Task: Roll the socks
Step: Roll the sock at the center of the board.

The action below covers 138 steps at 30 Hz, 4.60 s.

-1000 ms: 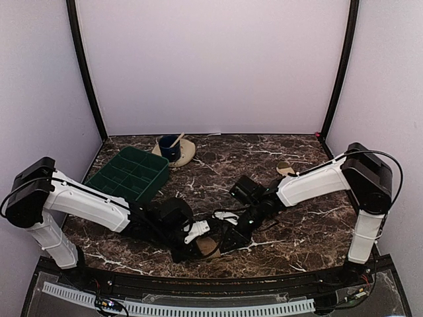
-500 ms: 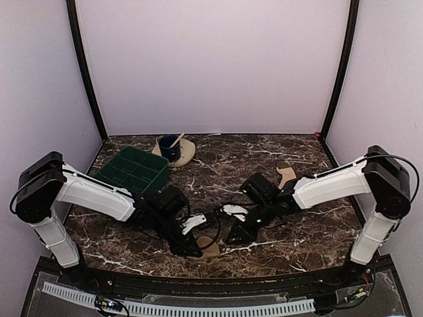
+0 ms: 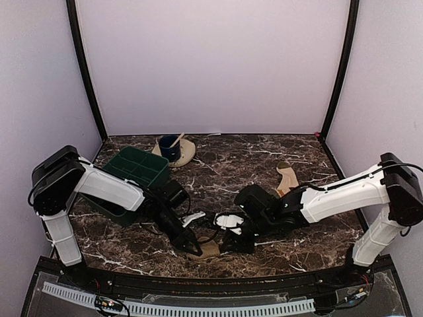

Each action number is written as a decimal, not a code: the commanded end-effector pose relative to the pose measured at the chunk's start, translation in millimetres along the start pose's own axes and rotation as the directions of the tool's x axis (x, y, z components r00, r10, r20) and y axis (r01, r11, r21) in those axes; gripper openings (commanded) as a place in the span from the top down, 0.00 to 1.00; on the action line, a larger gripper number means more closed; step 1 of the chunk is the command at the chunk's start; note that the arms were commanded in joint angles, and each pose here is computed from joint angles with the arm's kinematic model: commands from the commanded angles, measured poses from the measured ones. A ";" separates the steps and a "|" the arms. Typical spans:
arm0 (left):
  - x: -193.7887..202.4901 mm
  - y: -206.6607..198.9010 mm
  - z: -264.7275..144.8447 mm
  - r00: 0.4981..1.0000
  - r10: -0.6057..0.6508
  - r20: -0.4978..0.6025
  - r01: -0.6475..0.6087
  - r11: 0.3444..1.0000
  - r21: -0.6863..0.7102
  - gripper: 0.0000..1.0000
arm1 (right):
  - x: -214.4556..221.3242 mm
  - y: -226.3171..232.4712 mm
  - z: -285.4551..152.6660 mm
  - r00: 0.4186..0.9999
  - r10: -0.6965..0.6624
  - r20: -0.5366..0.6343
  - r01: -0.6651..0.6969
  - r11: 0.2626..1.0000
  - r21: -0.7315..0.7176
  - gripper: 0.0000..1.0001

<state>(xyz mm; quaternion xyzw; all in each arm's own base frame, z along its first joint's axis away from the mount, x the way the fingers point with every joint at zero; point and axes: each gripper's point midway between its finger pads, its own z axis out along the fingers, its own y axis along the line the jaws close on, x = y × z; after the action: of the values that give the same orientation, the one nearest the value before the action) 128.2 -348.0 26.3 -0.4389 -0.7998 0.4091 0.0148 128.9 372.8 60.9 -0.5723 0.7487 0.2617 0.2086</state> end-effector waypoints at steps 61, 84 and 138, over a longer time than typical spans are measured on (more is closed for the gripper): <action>47.9 29.5 8.2 0.963 -0.191 -0.191 0.198 0.980 0.018 1.00 | -3.3 34.6 52.5 0.953 -0.264 -0.148 0.261 0.965 -0.040 0.92; 12.7 29.7 -43.2 0.985 -0.136 0.107 0.155 0.969 -0.191 0.69 | 10.7 22.0 56.6 0.984 -0.078 -0.161 0.053 0.986 -0.158 1.00; 5.6 -23.0 -24.4 0.772 0.634 -0.044 -0.433 0.475 -0.766 0.66 | 3.6 16.7 55.3 0.974 -0.010 -0.225 -0.059 0.952 -0.300 1.00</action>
<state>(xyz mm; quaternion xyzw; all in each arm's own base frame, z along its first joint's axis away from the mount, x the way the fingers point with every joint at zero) 107.9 -327.1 42.8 -0.5665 -0.7349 0.1145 -0.3548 114.6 414.4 27.2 -0.6147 0.7207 0.3163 0.0511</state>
